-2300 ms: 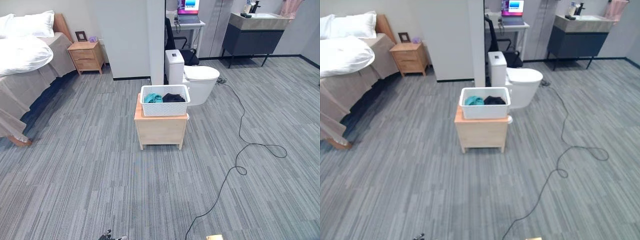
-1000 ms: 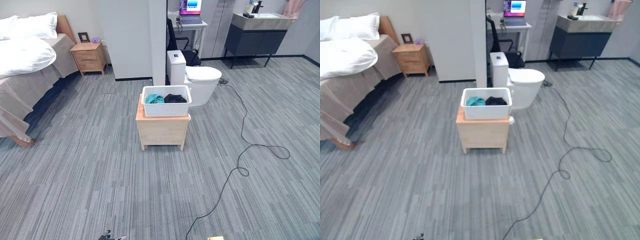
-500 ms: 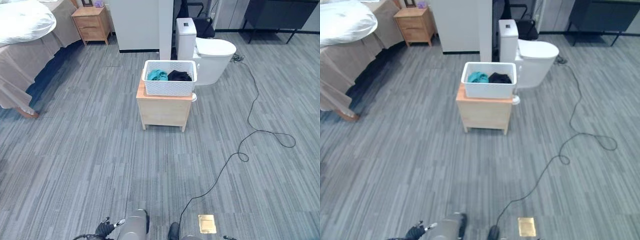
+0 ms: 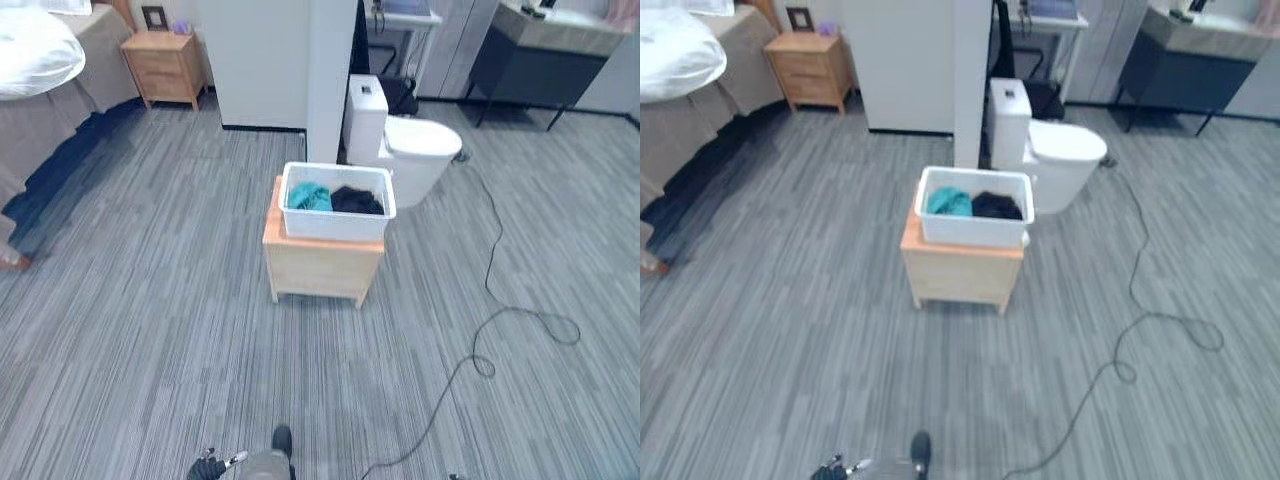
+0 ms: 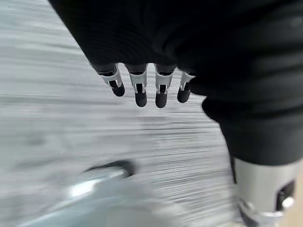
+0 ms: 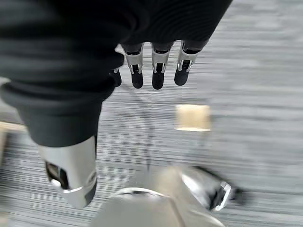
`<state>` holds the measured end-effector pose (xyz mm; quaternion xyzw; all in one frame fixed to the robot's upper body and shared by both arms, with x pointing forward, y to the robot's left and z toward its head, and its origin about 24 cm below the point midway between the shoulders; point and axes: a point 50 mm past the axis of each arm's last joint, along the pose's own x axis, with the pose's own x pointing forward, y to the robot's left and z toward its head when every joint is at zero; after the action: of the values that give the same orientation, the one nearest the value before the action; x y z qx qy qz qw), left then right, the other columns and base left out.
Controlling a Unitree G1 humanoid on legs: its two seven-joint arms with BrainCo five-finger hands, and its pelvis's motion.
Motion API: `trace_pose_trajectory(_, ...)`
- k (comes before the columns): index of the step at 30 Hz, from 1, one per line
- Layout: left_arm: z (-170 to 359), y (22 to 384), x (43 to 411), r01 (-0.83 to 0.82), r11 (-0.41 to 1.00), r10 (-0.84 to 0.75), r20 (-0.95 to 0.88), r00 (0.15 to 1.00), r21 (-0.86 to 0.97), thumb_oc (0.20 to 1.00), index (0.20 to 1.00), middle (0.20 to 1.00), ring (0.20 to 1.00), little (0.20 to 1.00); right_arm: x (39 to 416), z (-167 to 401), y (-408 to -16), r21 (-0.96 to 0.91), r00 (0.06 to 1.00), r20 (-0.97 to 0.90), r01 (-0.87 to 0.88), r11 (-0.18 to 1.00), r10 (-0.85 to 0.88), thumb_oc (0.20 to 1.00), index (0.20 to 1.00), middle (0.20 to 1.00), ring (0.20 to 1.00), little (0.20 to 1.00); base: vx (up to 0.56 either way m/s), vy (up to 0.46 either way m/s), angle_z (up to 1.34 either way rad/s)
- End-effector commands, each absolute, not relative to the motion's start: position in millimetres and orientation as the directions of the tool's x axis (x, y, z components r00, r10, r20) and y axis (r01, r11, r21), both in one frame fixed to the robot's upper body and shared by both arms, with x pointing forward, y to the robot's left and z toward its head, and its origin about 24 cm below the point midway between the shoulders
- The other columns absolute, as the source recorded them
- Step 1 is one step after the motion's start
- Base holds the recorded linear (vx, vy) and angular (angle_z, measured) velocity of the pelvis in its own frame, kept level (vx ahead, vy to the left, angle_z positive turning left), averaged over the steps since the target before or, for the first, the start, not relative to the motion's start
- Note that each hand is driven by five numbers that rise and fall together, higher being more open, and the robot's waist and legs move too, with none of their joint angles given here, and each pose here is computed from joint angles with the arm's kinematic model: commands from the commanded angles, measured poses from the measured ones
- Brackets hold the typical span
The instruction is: Grab the laundry basket,head to the washer,open it,put in the laundry and shut it.
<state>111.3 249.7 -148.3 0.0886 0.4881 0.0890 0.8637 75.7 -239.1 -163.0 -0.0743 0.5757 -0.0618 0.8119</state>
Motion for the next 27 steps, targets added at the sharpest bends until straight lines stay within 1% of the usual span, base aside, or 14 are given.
trace_pose_trajectory(1,-134.9,266.3,129.2,-0.122,0.953,0.296,-0.754,0.586,0.279,1.0,1.0,1.0,1.0,1.0,112.2,-150.2,-251.7,-0.205,0.444,-0.865,0.116,0.972,-0.235,1.0,1.0,1.0,1.0,1.0,0.42,0.047,0.17)
trace_pose_trajectory(3,-130.5,270.1,134.4,-0.138,0.949,0.307,-0.732,0.609,0.283,1.0,1.0,1.0,1.0,1.0,120.9,-144.5,-257.5,-0.204,0.486,-0.836,0.157,0.966,-0.255,1.0,1.0,1.0,1.0,1.0,0.42,-0.007,0.18)
trace_pose_trajectory(4,-125.4,272.8,139.5,-0.152,0.946,0.315,-0.702,0.639,0.286,1.0,1.0,1.0,1.0,1.0,130.9,-136.2,-266.1,-0.209,0.533,-0.794,0.211,0.955,-0.292,1.0,1.0,1.0,1.0,1.0,0.19,-0.061,0.19)
trace_pose_trajectory(5,-125.4,272.8,139.4,-0.152,0.946,0.315,-0.702,0.638,0.286,1.0,1.0,1.0,1.0,1.0,130.8,-136.2,-266.2,-0.209,0.532,-0.795,0.211,0.955,-0.292,1.0,1.0,1.0,1.0,1.0,0.45,-0.14,0.28)
trace_pose_trajectory(6,-119.2,271.8,147.6,-0.162,0.948,0.309,-0.666,0.679,0.274,1.0,1.0,1.0,1.0,1.0,140.2,-126.0,-276.2,-0.204,0.578,-0.745,0.278,0.939,-0.333,1.0,1.0,1.0,1.0,1.0,0.25,-0.081,0.27)
trace_pose_trajectory(7,-119.2,271.8,147.6,-0.162,0.948,0.309,-0.666,0.679,0.275,1.0,1.0,1.0,1.0,1.0,140.2,-126.0,-276.2,-0.204,0.578,-0.745,0.278,0.939,-0.333,1.0,1.0,1.0,1.0,1.0,0.39,-0.129,0.23)
trace_pose_trajectory(12,-92.6,272.4,174.9,-0.185,0.947,0.301,-0.527,0.795,0.263,1.0,1.0,1.0,1.0,1.0,155.4,-98.5,-300.0,-0.174,0.663,-0.615,0.414,0.893,-0.427,1.0,1.0,1.0,1.0,1.0,0.35,-0.123,0.48)
trace_pose_trajectory(16,-80.4,266.6,179.0,-0.159,0.95,0.274,-0.467,0.841,0.271,1.0,1.0,1.0,1.0,1.0,154.4,-74.6,-326.6,-0.18,0.66,-0.499,0.556,0.812,-0.562,1.0,1.0,1.0,1.0,1.0,0.42,-0.215,0.28)
trace_pose_trajectory(19,-62.8,264.0,191.9,-0.211,0.947,0.294,-0.382,0.876,0.244,1.0,1.0,1.0,1.0,1.0,169.7,-49.1,-343.6,-0.175,0.645,-0.381,0.654,0.736,-0.663,1.0,1.0,1.0,1.0,1.0,0.24,-0.283,-0.08)
trace_pose_trajectory(21,-51.4,267.1,196.6,-0.277,0.926,0.354,-0.335,0.873,0.257,1.0,1.0,1.0,1.0,1.0,189.6,-15.0,-351.8,-0.189,0.664,-0.227,0.688,0.701,-0.713,1.0,1.0,1.0,1.0,1.0,0.1,-0.3,-0.1)
trace_pose_trajectory(24,-28.0,270.5,208.0,-0.337,0.91,0.391,-0.235,0.89,0.242,1.0,1.0,1.0,1.0,1.0,199.8,15.8,-359.1,-0.217,0.671,-0.098,0.707,0.673,-0.735,1.0,1.0,1.0,1.0,1.0,0.24,-0.109,-0.2)
trace_pose_trajectory(25,-8.2,277.2,212.4,-0.354,0.896,0.402,-0.154,0.902,0.269,1.0,1.0,1.0,1.0,1.0,202.4,31.2,-360.1,-0.245,0.694,-0.035,0.692,0.68,-0.719,1.0,1.0,1.0,1.0,1.0,0.23,0.039,-0.31)
trace_pose_trajectory(26,-8.1,277.1,212.1,-0.353,0.896,0.402,-0.155,0.902,0.27,1.0,1.0,1.0,1.0,1.0,202.1,31.2,-359.9,-0.245,0.694,-0.036,0.691,0.679,-0.719,1.0,1.0,1.0,1.0,1.0,0.31,0.141,-0.17)
trace_pose_trajectory(27,2.5,285.4,208.9,-0.345,0.873,0.405,-0.118,0.907,0.344,1.0,1.0,1.0,1.0,1.0,205.1,43.8,-357.9,-0.286,0.73,0.011,0.657,0.698,-0.683,1.0,1.0,1.0,1.0,1.0,0.2,0.128,-0.28)
